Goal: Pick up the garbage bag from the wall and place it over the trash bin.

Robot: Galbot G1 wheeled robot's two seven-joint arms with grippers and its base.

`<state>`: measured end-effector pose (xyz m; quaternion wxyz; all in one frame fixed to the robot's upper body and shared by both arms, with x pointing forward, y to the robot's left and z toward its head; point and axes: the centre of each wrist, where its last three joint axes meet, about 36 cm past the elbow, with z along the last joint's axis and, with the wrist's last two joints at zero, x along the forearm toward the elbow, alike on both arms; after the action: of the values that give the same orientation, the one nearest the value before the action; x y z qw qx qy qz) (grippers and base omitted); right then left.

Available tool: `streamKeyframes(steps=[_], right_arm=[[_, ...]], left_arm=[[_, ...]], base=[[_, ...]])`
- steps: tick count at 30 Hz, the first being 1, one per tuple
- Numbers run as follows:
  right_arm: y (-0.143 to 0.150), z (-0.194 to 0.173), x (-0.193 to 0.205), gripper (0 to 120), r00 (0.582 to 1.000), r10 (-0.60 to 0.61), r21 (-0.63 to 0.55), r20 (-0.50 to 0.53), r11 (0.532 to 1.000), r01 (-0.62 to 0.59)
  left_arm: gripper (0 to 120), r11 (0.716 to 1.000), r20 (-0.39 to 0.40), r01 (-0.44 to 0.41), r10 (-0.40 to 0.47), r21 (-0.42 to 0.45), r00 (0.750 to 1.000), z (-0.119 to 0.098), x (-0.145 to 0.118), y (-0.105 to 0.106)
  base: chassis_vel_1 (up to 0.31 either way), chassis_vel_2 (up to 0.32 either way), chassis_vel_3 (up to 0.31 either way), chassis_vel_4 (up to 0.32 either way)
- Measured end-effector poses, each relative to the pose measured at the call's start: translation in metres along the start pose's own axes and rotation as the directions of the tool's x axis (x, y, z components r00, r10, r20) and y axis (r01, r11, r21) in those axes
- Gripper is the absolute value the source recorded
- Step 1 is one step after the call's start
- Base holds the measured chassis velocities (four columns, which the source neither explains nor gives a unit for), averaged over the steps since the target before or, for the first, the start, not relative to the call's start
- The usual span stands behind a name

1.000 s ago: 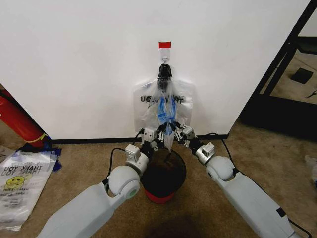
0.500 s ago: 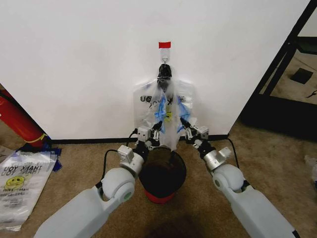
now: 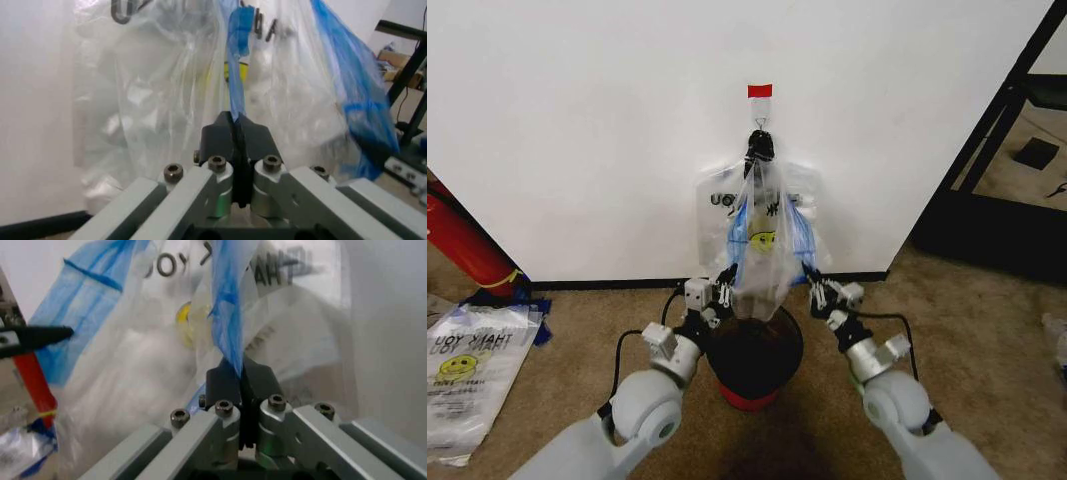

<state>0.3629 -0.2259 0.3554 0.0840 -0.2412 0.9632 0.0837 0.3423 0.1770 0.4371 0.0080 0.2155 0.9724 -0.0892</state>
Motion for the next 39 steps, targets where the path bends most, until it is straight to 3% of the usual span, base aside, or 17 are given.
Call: streamKeyframes(steps=[8,13,18,19,24,29,39], right_arm=[[0.007,0.012,0.029,0,0.999,-0.003,0.011,-0.033,1.000,0.003],[0.010,-0.003,0.030,0,1.000,0.001,0.013,0.004,1.000,-0.001],[0.015,-0.050,0.022,0,0.995,0.018,-0.002,0.101,1.000,-0.018],[0.015,-0.050,0.022,0,0.995,0.018,-0.002,0.101,1.000,-0.018],[0.025,-0.101,0.017,0,0.984,0.017,-0.021,0.180,1.000,-0.013],[0.040,-0.132,0.021,0,0.974,-0.005,-0.037,0.224,0.999,0.014],[0.047,-0.137,0.020,0,0.973,-0.017,-0.048,0.231,0.998,0.029]], left_arm=[[0,1.000,-0.038,-0.010,0.009,-0.006,0.999,0.014,0.026,-0.002],[0,1.000,-0.005,-0.015,0.015,0.002,1.000,0.003,0.027,-0.008],[0,0.999,0.085,-0.048,0.045,0.025,0.995,-0.050,0.028,-0.019],[0,0.999,0.085,-0.048,0.045,0.025,0.995,-0.050,0.028,-0.019],[0,0.993,0.132,-0.108,0.101,0.047,0.986,-0.102,0.044,-0.030],[0,0.990,0.141,-0.127,0.119,0.055,0.983,-0.121,0.055,-0.033],[0,0.996,0.146,-0.079,0.071,0.049,0.987,-0.102,0.054,-0.030]], base=[[0.000,0.000,0.000,0.000],[0.000,0.000,0.000,0.000],[0.000,0.000,0.000,0.000],[0.000,0.000,0.000,0.000],[0.000,0.000,0.000,0.000],[0.000,0.000,0.000,0.000],[0.000,0.000,0.000,0.000]])
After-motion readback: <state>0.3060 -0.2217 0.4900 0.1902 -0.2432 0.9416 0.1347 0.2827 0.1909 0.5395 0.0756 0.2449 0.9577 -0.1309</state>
